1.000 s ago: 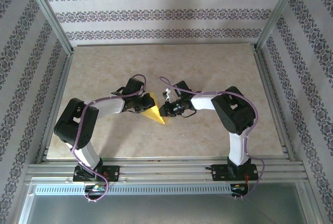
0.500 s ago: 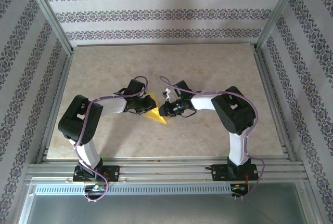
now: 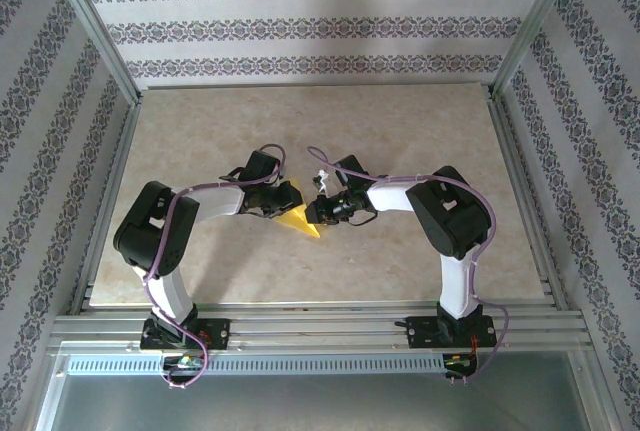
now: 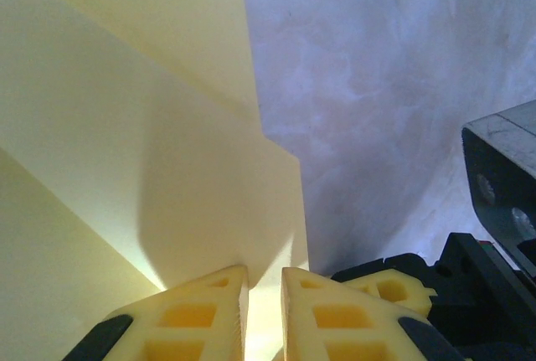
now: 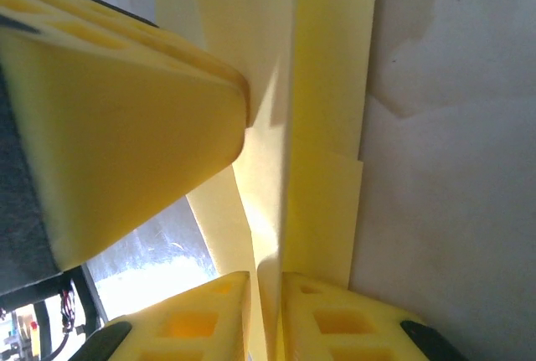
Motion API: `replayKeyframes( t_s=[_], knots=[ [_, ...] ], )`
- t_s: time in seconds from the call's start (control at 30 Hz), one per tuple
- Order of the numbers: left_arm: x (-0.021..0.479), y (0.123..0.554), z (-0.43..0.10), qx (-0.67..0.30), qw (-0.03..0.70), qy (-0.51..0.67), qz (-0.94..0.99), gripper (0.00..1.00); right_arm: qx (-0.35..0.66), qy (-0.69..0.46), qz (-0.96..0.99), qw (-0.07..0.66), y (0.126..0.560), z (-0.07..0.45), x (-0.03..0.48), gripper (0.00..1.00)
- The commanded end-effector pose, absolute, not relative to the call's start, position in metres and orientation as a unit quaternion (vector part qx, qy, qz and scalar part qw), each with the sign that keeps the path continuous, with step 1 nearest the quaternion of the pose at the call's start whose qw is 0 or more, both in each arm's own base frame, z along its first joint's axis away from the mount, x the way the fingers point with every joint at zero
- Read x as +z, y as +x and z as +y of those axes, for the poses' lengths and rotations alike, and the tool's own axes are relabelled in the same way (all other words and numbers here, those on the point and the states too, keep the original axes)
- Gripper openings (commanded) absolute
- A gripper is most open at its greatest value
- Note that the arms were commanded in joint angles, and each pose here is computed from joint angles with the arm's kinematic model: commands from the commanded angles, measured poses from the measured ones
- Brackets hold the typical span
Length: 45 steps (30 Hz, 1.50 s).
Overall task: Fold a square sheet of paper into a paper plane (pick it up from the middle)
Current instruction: Fourth fold the wing at the center of the table.
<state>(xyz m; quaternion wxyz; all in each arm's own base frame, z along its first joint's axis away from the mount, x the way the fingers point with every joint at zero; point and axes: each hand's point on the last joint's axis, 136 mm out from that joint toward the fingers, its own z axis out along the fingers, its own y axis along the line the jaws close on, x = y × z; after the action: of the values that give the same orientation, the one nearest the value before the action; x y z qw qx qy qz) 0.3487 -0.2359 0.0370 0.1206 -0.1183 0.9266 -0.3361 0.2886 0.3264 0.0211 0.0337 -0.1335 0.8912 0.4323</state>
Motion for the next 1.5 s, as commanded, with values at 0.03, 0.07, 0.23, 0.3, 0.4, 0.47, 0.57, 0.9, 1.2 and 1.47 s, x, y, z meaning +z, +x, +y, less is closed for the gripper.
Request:
replayKeyframes(
  t_s=[0.03,0.07,0.23,0.3,0.4,0.47,0.57,0.9,1.2,1.47],
  knots=[
    [0.039,0.358,-0.239,-0.345,0.128,-0.106,0.924,0.20,0.395,-0.116,0.911,0.003,0.277,0.315,-0.018,0.20],
    [0.038,0.358,-0.240,-0.346,0.127,-0.106,0.924,0.20,0.395,-0.116,0.911,0.003,0.277,0.315,-0.018,0.20],
    [0.035,0.357,-0.239,-0.344,0.125,-0.107,0.925,0.20,0.396,-0.116,0.911,0.003,0.277,0.315,-0.017,0.20],
    [0.034,0.356,-0.239,-0.341,0.124,-0.107,0.926,0.20,0.396,-0.116,0.911,0.002,0.277,0.315,-0.017,0.20],
    [0.030,0.354,-0.236,-0.334,0.120,-0.112,0.928,0.20,0.395,-0.116,0.911,0.003,0.277,0.315,-0.017,0.21],
    [0.028,0.353,-0.235,-0.330,0.118,-0.113,0.930,0.19,0.396,-0.115,0.911,0.003,0.277,0.315,-0.016,0.21],
    [0.026,0.352,-0.232,-0.321,0.117,-0.117,0.932,0.19,0.397,-0.116,0.911,0.005,0.278,0.316,-0.015,0.21],
    [0.018,0.350,-0.229,-0.314,0.111,-0.121,0.935,0.17,0.402,-0.112,0.909,0.013,0.281,0.317,-0.005,0.21],
    [0.009,0.344,-0.227,-0.309,0.102,-0.120,0.938,0.17,0.415,-0.100,0.904,0.029,0.288,0.316,0.015,0.26],
    [0.005,0.341,-0.226,-0.304,0.097,-0.118,0.940,0.16,0.421,-0.066,0.899,0.099,0.305,0.293,0.062,0.37]
  ],
)
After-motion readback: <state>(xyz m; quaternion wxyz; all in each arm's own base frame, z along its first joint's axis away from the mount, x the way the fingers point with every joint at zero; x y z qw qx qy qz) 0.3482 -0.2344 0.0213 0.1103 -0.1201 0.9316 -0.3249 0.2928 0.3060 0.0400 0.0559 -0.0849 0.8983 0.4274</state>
